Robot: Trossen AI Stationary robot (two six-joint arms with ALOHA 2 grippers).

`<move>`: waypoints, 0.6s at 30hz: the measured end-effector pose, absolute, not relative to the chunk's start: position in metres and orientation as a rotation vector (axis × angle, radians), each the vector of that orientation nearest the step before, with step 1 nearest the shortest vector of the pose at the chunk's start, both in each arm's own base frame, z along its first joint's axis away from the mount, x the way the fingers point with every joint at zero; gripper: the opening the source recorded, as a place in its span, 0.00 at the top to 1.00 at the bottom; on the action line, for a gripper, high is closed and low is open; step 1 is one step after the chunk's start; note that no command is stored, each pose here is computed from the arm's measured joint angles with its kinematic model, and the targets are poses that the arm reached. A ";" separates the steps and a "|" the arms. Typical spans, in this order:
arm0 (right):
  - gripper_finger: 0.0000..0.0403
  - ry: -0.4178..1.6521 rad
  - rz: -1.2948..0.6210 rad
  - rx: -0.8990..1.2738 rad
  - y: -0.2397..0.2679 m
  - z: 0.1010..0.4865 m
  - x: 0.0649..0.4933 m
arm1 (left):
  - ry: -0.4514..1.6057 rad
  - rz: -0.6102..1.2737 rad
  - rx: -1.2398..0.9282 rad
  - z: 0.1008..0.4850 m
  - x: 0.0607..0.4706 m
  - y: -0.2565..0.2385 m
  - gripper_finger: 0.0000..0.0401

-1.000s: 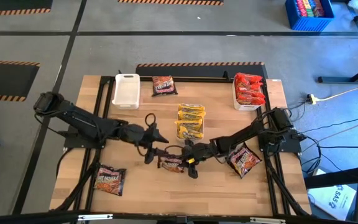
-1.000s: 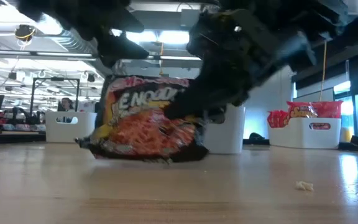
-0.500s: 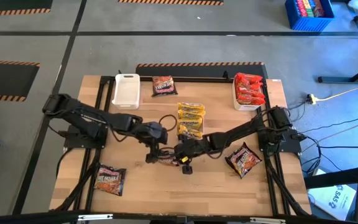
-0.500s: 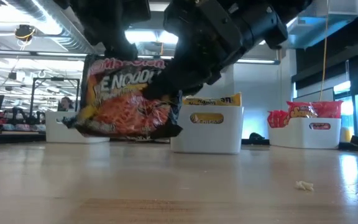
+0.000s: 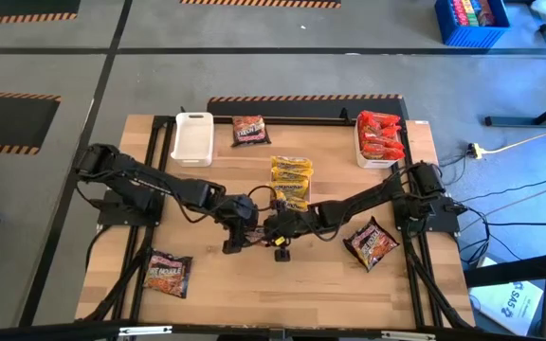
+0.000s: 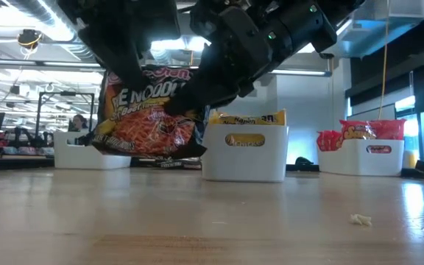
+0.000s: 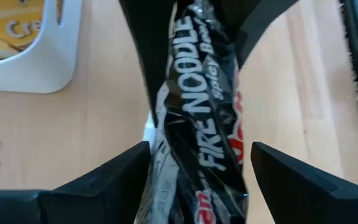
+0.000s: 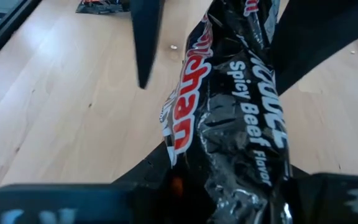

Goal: Sort Maruchan noodles
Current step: Put the black noodle pack into the white left bin

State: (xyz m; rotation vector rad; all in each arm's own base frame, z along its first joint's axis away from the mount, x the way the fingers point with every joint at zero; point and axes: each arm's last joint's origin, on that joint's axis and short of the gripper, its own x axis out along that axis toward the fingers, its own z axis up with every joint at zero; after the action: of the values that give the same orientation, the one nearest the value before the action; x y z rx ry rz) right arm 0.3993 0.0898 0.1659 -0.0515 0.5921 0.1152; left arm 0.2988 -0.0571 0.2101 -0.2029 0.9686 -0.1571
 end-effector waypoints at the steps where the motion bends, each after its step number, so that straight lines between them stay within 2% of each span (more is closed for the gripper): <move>1: 0.74 0.592 0.115 -0.052 0.090 0.166 0.399 | 0.971 -0.149 -0.198 0.209 0.299 -0.057 0.32; 5: 0.74 0.591 0.115 -0.050 0.090 0.166 0.399 | 0.975 -0.133 -0.189 0.207 0.300 -0.057 0.40; 13: 0.71 0.588 0.115 -0.050 0.090 0.166 0.399 | 0.967 -0.132 -0.138 0.207 0.300 -0.056 0.63; 18: 0.61 0.586 0.116 -0.055 0.090 0.166 0.399 | 0.966 -0.138 -0.112 0.207 0.300 -0.056 0.71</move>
State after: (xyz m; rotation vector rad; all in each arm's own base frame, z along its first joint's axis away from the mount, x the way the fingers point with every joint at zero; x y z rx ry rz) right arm 0.3995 0.0900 0.1660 -0.0555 0.5860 0.1164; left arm 0.3000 -0.0557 0.2072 -0.1125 0.9664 -0.1376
